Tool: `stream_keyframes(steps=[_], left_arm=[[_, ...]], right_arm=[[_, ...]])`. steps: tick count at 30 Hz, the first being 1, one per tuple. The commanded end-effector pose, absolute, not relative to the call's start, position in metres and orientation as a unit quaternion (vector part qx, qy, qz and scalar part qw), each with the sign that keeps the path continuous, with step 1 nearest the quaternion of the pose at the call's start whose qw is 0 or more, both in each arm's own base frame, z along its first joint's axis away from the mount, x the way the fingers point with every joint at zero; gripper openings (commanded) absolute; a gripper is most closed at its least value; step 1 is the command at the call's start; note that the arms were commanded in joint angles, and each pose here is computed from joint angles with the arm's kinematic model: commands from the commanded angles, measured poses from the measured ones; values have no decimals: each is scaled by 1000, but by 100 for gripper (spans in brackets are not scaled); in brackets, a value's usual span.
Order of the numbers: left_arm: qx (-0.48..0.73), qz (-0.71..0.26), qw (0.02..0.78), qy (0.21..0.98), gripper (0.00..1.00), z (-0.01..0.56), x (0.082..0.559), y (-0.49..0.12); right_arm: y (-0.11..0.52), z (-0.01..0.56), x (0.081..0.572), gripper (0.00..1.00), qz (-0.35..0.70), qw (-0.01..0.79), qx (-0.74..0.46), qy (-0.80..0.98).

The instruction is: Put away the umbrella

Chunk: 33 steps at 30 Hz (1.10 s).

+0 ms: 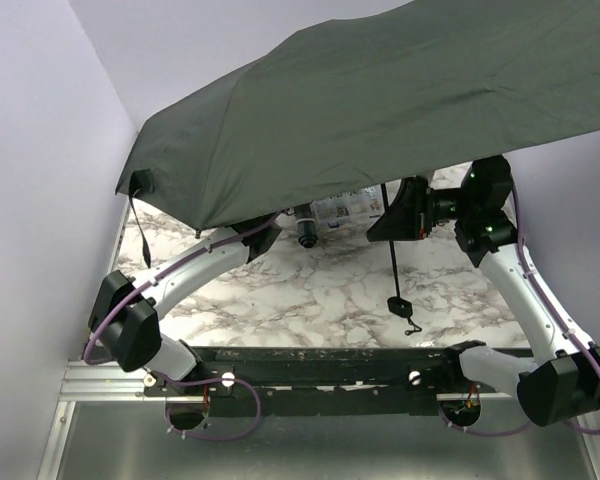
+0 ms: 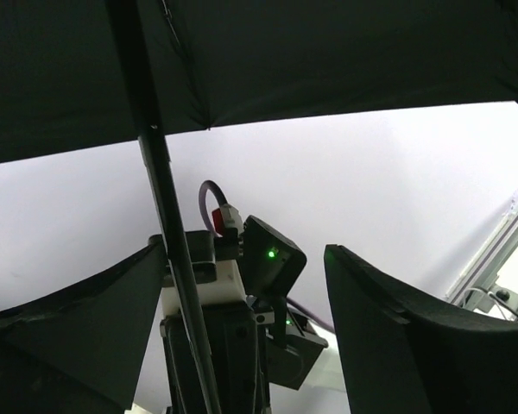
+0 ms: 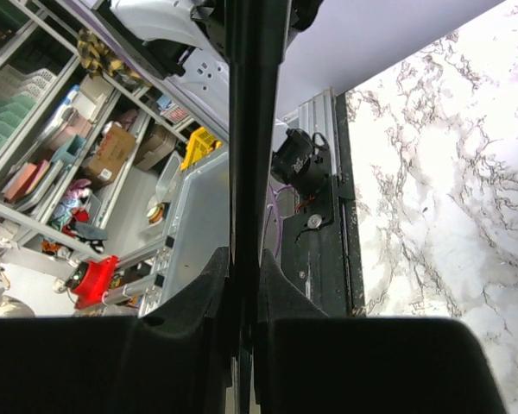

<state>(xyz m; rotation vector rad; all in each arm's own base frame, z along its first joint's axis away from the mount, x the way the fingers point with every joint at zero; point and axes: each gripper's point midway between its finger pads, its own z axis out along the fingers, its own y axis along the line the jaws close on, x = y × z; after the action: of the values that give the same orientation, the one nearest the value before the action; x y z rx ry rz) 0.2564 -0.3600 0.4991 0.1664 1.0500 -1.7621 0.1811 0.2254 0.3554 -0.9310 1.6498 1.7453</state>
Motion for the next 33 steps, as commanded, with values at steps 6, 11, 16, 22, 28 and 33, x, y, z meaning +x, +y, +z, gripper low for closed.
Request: stream_keyframes(steps=[6,11,16,22,28,33], left_arm=[[92,-756,493,420,42,512,263,-380],[95,-754,488,430,39,505,267,-385],[97,-754,495,421,0,504,265,-378],[94,-696,526,480,0,501,272,-369],[76,-629,559,535,0,491,277,-355],[59,-605,587,535,0,490,276,-355]], right_arm=[[220,362,167,1,641,305,-403,578],[220,361,169,1,639,308,-402,579],[219,360,176,1,634,316,-396,584],[216,349,205,64,565,364,-388,630],[210,352,241,85,475,382,-427,667],[225,368,254,87,518,376,-413,648]])
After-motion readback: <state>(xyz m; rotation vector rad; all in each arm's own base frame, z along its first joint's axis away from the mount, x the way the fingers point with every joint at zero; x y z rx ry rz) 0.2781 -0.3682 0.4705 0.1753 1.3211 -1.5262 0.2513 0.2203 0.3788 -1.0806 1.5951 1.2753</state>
